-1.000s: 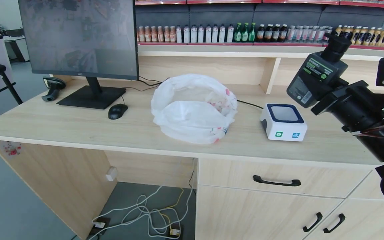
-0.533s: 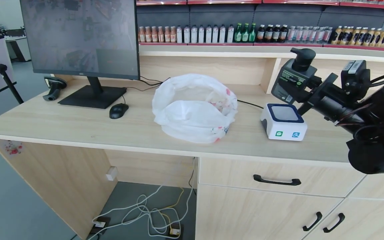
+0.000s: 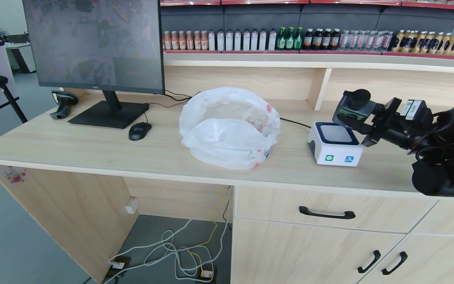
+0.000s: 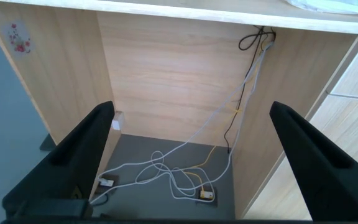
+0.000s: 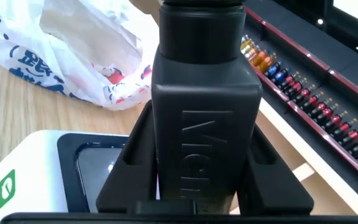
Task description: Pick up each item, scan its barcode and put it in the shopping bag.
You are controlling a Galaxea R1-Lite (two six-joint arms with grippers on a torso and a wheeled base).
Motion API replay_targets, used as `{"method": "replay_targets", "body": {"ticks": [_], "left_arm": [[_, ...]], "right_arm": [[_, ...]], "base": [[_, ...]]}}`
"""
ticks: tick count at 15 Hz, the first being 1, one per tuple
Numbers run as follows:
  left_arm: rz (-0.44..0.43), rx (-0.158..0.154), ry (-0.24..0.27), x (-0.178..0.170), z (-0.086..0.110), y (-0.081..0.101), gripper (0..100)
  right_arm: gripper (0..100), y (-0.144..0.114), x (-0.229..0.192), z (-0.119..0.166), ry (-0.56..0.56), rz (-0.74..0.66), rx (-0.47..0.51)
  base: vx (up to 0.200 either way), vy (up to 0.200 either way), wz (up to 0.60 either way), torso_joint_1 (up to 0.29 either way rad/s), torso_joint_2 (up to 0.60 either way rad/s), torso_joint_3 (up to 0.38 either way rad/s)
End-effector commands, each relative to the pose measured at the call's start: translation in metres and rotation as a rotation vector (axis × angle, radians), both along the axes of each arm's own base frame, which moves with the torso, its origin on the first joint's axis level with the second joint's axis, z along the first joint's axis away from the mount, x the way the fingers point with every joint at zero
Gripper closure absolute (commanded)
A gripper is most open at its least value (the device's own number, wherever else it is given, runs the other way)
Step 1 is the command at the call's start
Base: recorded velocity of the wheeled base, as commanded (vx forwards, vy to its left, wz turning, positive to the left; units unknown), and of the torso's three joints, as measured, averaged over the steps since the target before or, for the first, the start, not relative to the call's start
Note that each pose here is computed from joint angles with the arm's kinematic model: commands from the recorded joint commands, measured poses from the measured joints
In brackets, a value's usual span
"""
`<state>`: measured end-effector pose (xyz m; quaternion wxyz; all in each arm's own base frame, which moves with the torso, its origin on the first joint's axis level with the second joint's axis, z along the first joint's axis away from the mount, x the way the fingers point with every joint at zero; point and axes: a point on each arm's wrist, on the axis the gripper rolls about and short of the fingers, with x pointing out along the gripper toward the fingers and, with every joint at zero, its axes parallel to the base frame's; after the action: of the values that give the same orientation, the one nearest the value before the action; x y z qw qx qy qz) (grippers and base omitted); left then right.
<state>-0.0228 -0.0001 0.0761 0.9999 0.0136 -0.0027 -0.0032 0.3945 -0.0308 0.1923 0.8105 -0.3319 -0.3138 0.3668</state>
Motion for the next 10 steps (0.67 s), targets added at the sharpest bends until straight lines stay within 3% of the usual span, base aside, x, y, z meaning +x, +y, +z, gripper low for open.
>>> {"method": "replay_targets", "body": {"ticks": [1,10], "left_arm": [[0.0,-0.001,-0.001,0.0,0.0,0.0,0],[0.0,-0.001,-0.001,0.0,0.0,0.0,0]], "right_arm": [[100,-0.0108,0.0024,-0.0052,0.004,-0.022,-0.007],[100,-0.0163,0.0058,-0.0048,-0.027,-0.033,-0.027]], "base": [[0.0,0.0,0.0,0.0,0.0,0.0],[0.0,0.0,0.0,0.0,0.0,0.0]]}}
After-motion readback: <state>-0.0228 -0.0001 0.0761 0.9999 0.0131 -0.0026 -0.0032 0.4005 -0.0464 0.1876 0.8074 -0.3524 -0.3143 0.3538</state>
